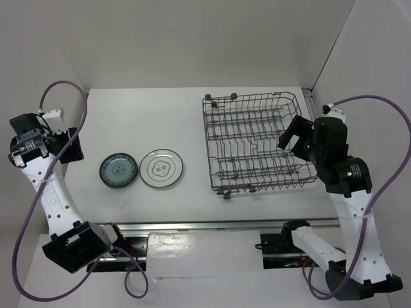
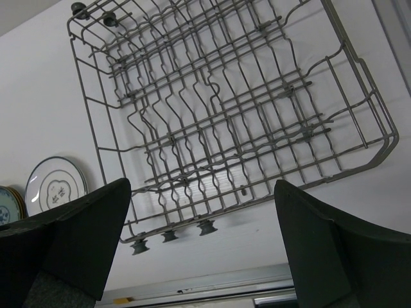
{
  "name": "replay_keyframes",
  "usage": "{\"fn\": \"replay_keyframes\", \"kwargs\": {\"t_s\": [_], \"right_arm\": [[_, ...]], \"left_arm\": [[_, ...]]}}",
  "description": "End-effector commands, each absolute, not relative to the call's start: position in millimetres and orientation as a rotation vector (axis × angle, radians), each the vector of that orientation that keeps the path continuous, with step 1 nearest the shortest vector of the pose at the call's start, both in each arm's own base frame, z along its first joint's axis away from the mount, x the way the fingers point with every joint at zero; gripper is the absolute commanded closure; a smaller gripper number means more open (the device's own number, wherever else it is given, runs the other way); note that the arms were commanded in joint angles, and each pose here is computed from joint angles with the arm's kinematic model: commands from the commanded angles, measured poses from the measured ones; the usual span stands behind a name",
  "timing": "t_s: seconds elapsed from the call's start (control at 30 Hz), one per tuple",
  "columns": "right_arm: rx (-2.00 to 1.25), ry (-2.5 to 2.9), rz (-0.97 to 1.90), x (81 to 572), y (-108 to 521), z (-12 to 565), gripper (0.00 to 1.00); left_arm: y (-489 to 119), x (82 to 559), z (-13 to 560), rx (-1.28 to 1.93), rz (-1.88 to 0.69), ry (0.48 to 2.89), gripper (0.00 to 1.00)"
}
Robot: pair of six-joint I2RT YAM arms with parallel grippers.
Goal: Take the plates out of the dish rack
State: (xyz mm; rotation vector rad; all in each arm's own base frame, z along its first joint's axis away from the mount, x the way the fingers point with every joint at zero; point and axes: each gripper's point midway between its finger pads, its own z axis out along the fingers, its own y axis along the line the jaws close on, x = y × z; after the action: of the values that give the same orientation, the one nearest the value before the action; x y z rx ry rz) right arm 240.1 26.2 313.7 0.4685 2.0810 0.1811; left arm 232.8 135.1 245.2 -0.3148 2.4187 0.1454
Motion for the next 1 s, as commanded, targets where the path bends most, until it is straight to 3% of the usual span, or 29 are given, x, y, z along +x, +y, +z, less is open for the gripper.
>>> {"fn": "replay_keyframes", "kwargs": {"t_s": [0.0,0.97], "right_arm": [[0.46,2.092,0.144,237.3,21.2,309.8,0.0],[0.462,2.075,0.14,200.2,13.0,313.8,0.0]], "left_arm": [[134.6,231.9,268.3,-0.284,0.19,2.354,0.24],[106.3,199.3,259.9,-0.148,0.184,2.361,0.24]]}}
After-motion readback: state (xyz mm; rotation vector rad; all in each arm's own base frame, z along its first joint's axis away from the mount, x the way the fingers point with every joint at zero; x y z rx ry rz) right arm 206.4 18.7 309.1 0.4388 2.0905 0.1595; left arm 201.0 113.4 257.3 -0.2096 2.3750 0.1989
